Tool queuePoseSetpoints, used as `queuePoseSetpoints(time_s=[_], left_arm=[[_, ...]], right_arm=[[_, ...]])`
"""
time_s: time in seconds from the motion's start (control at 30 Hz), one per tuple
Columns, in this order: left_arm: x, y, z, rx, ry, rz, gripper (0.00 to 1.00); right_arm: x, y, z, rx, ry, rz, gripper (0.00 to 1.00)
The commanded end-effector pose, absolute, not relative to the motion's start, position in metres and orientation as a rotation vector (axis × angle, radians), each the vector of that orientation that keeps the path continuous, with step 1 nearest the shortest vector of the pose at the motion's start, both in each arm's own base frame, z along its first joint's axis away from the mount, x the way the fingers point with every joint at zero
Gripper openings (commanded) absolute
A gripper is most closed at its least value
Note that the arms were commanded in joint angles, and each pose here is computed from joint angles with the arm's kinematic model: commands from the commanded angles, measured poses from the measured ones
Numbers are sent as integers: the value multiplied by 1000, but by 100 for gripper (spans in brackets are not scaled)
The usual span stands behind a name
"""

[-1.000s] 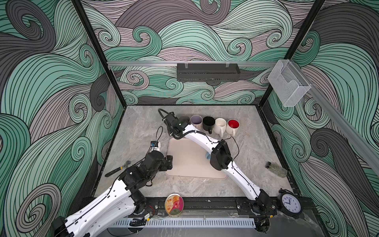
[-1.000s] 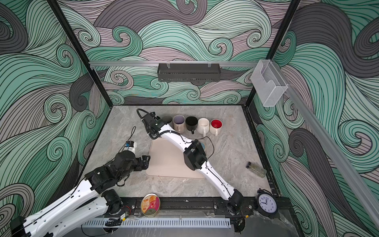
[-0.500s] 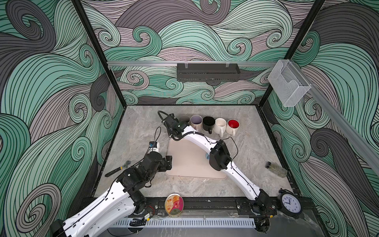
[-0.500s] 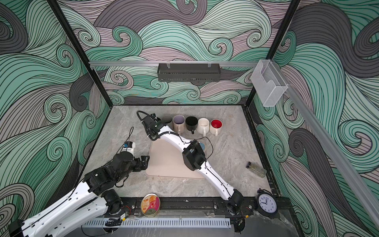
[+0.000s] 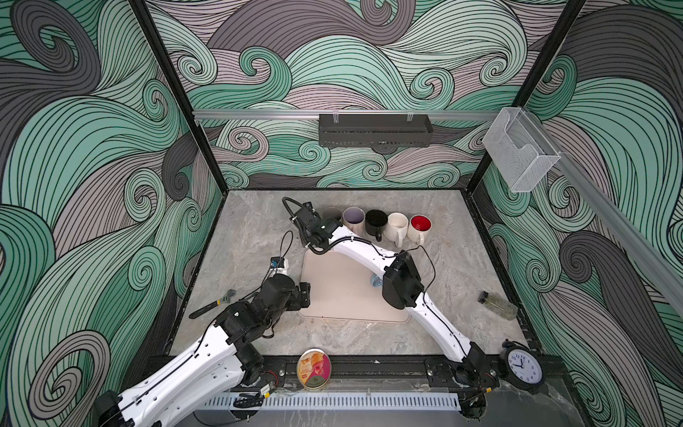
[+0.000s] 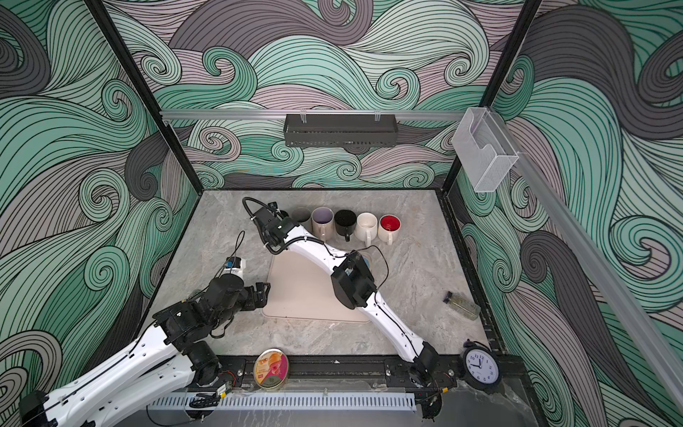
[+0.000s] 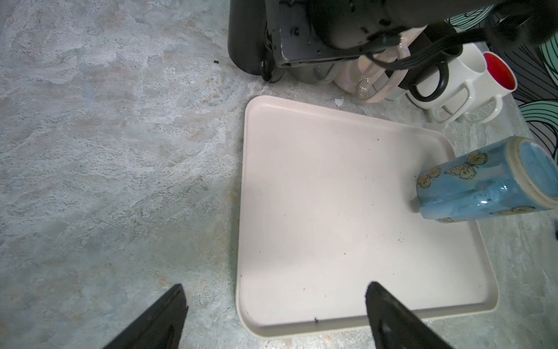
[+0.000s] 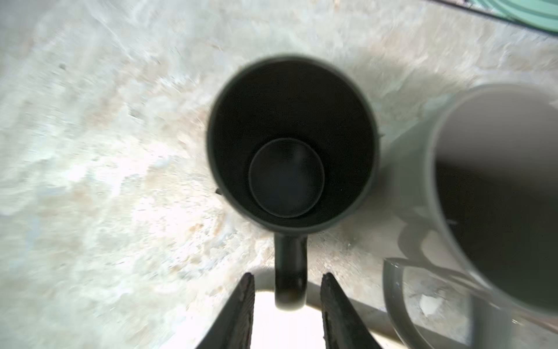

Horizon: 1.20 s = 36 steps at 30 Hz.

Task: Turn the mug right side up
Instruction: Place the mug at the top-center of the table.

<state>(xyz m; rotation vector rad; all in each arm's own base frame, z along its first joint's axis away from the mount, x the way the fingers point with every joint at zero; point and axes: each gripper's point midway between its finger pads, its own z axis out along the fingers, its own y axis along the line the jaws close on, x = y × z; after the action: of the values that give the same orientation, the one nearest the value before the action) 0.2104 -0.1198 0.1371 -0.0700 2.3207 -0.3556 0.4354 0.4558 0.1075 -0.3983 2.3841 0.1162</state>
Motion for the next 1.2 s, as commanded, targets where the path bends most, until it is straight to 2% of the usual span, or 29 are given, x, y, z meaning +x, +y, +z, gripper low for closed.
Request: queuePoseSetpoints(time_s=[0.0, 0.23, 0.5, 0.63, 0.8, 0.97, 1.17], left_arm=[[216, -124, 138, -82, 2309, -378, 94], [222, -133, 138, -66, 2310, -396, 94], [228, -133, 142, -76, 2289, -379, 94], [229, -136, 141, -63, 2289, -382, 94], [233, -142, 139, -60, 2293, -410, 94], [235, -147, 137, -55, 2301, -425, 94], [235, -146, 136, -53, 2308, -419, 94]], right_arm=[[434, 450, 161, -370, 2304, 140, 40], [407, 420, 215, -394, 2253, 113, 39], [343, 348, 241, -243, 2309, 152, 34], [307, 309, 238, -73, 2369, 133, 35], [264, 291, 226, 72, 2431, 220, 37], [243, 279, 204, 266, 2483, 282, 40], [237, 256, 173, 452, 2454, 276, 44]])
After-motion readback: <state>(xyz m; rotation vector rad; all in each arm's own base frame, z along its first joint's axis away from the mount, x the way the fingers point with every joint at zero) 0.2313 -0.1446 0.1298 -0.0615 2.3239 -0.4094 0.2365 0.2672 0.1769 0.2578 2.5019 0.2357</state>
